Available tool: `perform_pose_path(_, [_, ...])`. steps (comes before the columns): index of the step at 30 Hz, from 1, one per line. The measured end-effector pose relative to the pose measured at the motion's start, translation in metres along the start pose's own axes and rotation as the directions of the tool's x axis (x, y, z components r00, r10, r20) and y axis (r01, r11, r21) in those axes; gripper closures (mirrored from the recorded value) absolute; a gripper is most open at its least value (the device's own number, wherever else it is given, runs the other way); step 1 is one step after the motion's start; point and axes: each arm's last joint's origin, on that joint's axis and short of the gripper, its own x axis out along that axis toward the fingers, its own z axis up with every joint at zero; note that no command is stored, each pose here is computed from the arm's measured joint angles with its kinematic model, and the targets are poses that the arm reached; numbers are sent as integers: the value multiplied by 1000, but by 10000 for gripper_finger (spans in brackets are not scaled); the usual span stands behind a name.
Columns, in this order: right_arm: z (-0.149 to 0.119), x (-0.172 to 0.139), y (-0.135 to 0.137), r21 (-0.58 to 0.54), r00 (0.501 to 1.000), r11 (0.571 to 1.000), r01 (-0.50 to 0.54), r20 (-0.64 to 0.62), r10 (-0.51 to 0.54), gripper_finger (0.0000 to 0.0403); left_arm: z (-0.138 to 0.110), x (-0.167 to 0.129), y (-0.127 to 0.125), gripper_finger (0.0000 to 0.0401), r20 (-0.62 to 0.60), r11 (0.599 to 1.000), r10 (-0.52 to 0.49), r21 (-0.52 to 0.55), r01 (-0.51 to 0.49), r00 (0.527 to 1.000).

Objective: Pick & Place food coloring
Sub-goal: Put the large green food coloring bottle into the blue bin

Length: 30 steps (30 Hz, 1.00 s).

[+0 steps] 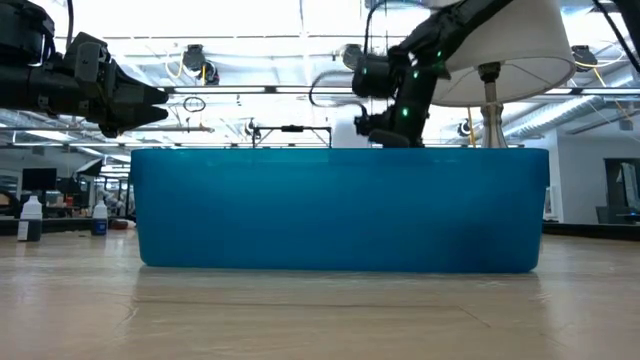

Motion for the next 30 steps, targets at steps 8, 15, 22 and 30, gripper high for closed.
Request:
perform_pose_path(8, [-4, -67, 50, -146, 980, 987, -60, 181, 86, 276, 0, 0, 0, 132, 1, 1000, 0, -1, 0, 1000])
perform_pose_path(15, [-23, -111, 123, -311, 940, 943, -121, 269, 209, 276, 0, 0, 0, 132, 0, 1000, 0, 0, 0, 1000])
perform_pose_path(22, [-34, -101, 174, -390, 948, 910, -138, 215, 236, 276, 0, 0, 0, 132, 1, 1000, 0, -1, 0, 1000])
perform_pose_path(30, [-43, -71, 207, -450, 962, 880, -150, 141, 236, 276, 0, 0, 0, 132, 0, 1000, 0, 0, 0, 1000])
